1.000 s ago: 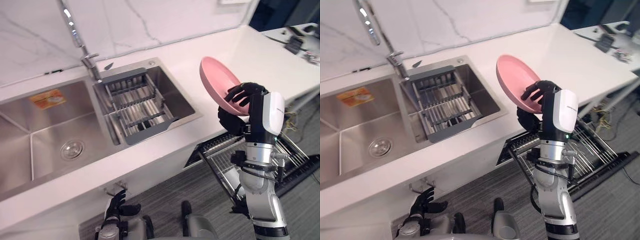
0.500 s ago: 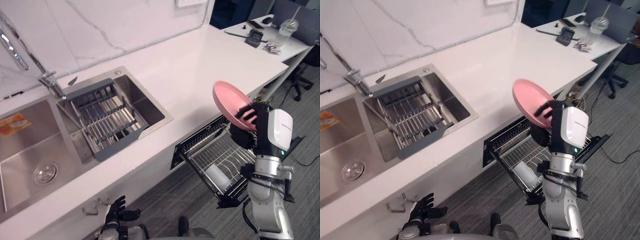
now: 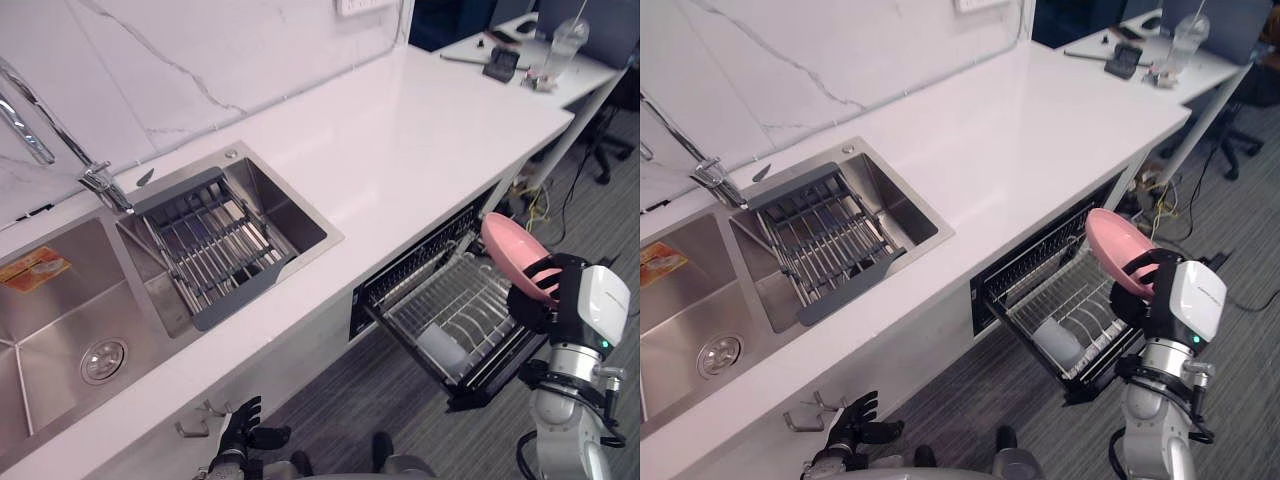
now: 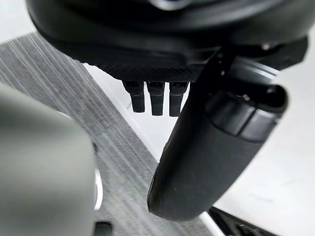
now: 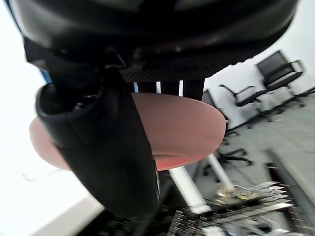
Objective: Walk over to the sink, pick up the cup, carry it to the dishwasher, place the cup inside the dishwasher, then close the dishwasher door
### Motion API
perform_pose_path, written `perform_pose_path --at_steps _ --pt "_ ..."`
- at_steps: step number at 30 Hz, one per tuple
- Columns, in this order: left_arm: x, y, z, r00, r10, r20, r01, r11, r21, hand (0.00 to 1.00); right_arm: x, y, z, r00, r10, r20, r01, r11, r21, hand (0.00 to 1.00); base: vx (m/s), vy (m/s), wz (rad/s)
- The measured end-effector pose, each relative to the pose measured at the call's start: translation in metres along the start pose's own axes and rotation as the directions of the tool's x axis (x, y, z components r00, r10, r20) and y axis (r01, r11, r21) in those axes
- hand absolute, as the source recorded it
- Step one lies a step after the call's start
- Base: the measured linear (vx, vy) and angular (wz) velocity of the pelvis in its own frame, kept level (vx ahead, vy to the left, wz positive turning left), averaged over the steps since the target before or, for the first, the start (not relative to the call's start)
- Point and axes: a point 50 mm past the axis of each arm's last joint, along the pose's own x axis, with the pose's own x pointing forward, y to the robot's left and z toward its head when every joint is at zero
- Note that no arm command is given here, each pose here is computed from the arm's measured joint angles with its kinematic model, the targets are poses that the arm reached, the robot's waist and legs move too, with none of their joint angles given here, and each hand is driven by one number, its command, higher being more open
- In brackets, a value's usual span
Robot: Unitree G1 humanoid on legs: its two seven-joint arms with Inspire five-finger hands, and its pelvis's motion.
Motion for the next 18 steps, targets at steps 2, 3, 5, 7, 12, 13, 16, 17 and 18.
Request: perform_pose_path --at_steps 2,3,5,7,12,13,16,17,18 --pt "0.003 -0.001 0.007 1.000 0.001 0.020 -0.001 1.000 -0.002 0.90 0.010 0.001 -0.002 1.000 -0.011 -0.016 0.012 1.000 0.010 0.30 -0.12 0.012 -0.04" --pt "0.003 -0.001 0.010 1.000 0.001 0.029 -0.001 1.000 -0.004 0.90 0.014 0.001 -0.001 1.000 -0.016 -0.017 0.017 1.000 0.017 0.30 -0.13 0.000 -0.03" --pt "0.005 -0.001 0.018 0.998 0.007 0.061 -0.007 1.000 -0.014 0.90 0.025 0.001 0.004 0.999 -0.040 -0.019 0.041 0.998 0.056 0.30 -0.10 -0.007 -0.04" --pt "0.006 -0.001 0.025 0.996 0.019 0.087 -0.017 0.999 -0.030 0.90 0.036 0.001 0.008 0.998 -0.059 -0.017 0.060 0.994 0.086 0.30 -0.05 0.000 -0.05" --pt "0.008 -0.001 0.041 0.988 0.029 0.149 -0.021 0.998 -0.054 0.90 0.061 -0.001 0.013 0.995 -0.096 -0.034 0.100 0.984 0.148 0.30 0.00 0.003 -0.01" --pt "0.009 -0.002 0.045 0.986 0.030 0.163 -0.020 0.998 -0.062 0.90 0.069 -0.001 0.014 0.994 -0.102 -0.043 0.108 0.980 0.166 0.30 -0.02 0.010 -0.04" --pt "0.010 -0.004 0.057 0.978 0.036 0.206 -0.020 0.997 -0.079 0.90 0.086 -0.004 0.019 0.991 -0.120 -0.052 0.128 0.970 0.204 0.30 -0.02 0.004 -0.01" --pt "0.010 -0.004 0.058 0.977 0.036 0.211 -0.018 0.996 -0.088 0.90 0.088 -0.005 0.020 0.991 -0.121 -0.051 0.129 0.969 0.213 0.30 -0.03 0.000 0.03" --pt "0.011 -0.006 0.062 0.975 0.034 0.218 -0.014 0.995 -0.095 0.90 0.093 -0.005 0.023 0.992 -0.118 -0.048 0.125 0.967 0.221 0.30 -0.03 -0.006 0.04"
